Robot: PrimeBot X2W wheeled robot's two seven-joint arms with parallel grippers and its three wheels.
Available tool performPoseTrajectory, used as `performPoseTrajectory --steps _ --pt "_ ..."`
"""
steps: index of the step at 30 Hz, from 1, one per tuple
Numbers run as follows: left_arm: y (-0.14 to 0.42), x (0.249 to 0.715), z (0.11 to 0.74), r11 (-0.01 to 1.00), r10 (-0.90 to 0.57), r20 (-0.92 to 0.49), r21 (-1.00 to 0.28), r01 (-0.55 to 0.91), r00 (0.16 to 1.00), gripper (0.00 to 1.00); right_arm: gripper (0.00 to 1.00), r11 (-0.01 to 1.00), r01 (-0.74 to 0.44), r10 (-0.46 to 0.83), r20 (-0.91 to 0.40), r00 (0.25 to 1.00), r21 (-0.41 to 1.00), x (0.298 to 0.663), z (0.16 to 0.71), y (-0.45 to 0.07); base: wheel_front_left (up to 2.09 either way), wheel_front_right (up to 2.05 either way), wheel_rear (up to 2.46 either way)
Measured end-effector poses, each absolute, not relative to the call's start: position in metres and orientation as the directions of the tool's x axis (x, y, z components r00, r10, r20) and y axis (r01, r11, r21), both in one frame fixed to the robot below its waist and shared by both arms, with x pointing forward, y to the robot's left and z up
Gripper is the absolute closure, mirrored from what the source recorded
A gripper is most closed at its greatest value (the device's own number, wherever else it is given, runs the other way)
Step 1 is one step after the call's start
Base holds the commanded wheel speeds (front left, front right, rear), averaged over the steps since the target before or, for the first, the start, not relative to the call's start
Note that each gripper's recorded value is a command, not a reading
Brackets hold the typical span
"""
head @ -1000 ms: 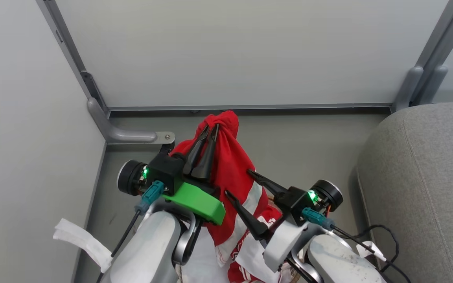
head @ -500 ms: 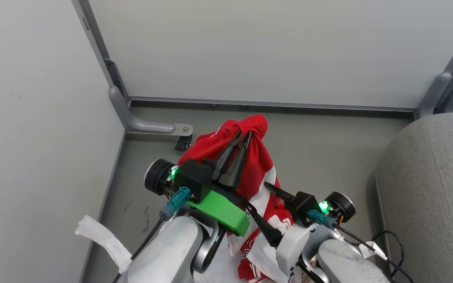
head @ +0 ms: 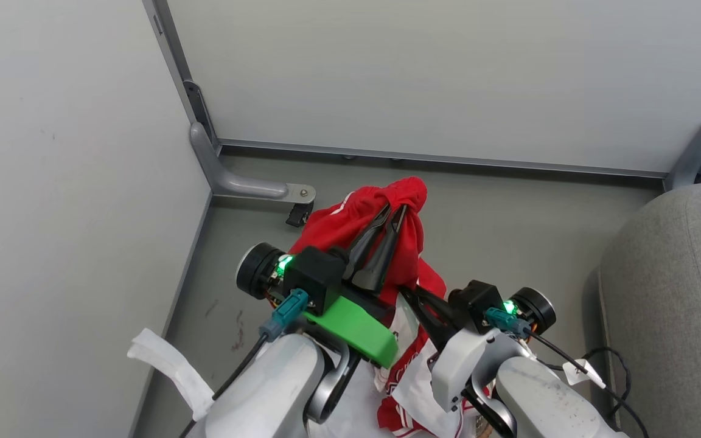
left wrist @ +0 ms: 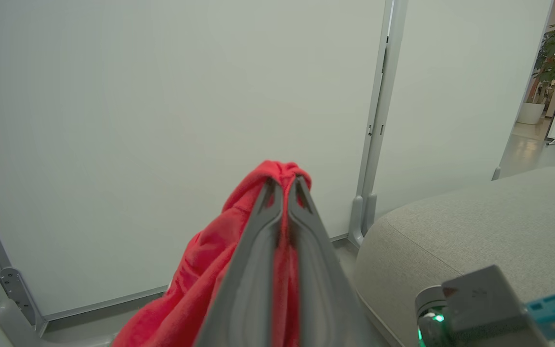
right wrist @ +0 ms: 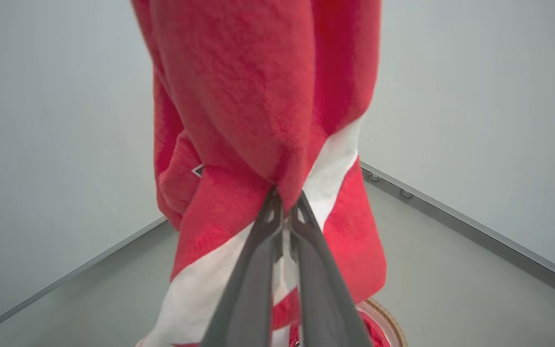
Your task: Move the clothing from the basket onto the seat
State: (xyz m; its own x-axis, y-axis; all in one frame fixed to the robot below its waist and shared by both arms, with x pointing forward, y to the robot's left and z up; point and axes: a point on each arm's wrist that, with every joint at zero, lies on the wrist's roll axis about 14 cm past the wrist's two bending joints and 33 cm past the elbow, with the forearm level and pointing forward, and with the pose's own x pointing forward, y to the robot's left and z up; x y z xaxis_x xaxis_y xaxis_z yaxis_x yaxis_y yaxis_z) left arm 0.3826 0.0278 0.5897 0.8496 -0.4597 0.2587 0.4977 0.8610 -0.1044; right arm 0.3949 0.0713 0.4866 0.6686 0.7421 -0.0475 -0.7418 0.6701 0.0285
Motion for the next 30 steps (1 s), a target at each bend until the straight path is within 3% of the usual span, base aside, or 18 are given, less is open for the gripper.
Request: performPoseTrajectory --steps 9,10,11,21,30 --pt "0.028 0.388 0.587 0.865 -0.453 0.251 -0.106 0.49 0.855 1.0 1.0 0.693 -0.719 0.72 -0.034 0.693 0.038 0.4 0.49 0.062 0.0 0.0 0.0" --pt "0.028 0.39 0.588 0.867 -0.449 0.254 -0.109 0.487 0.857 0.55 1.0 0.7 -0.713 0.715 -0.028 0.699 0.041 0.401 0.492 0.06 0.0 0.0 0.0" --pt "0.028 0.391 0.588 0.868 -0.446 0.254 -0.112 0.484 0.858 0.0 1.0 0.705 -0.708 0.709 -0.027 0.704 0.046 0.402 0.492 0.058 0.0 0.0 0.0" --pt "0.017 0.401 0.566 0.859 -0.477 0.198 -0.099 0.502 0.856 0.0 1.0 0.784 -0.614 0.614 0.036 0.789 0.085 0.408 0.507 0.018 0.0 0.0 0.0" --pt "-0.015 0.407 0.543 0.809 -0.564 0.15 -0.099 0.58 0.812 0.0 1.0 0.893 -0.437 0.429 0.09 0.899 0.111 0.404 0.519 -0.054 0.0 0.0 0.0"
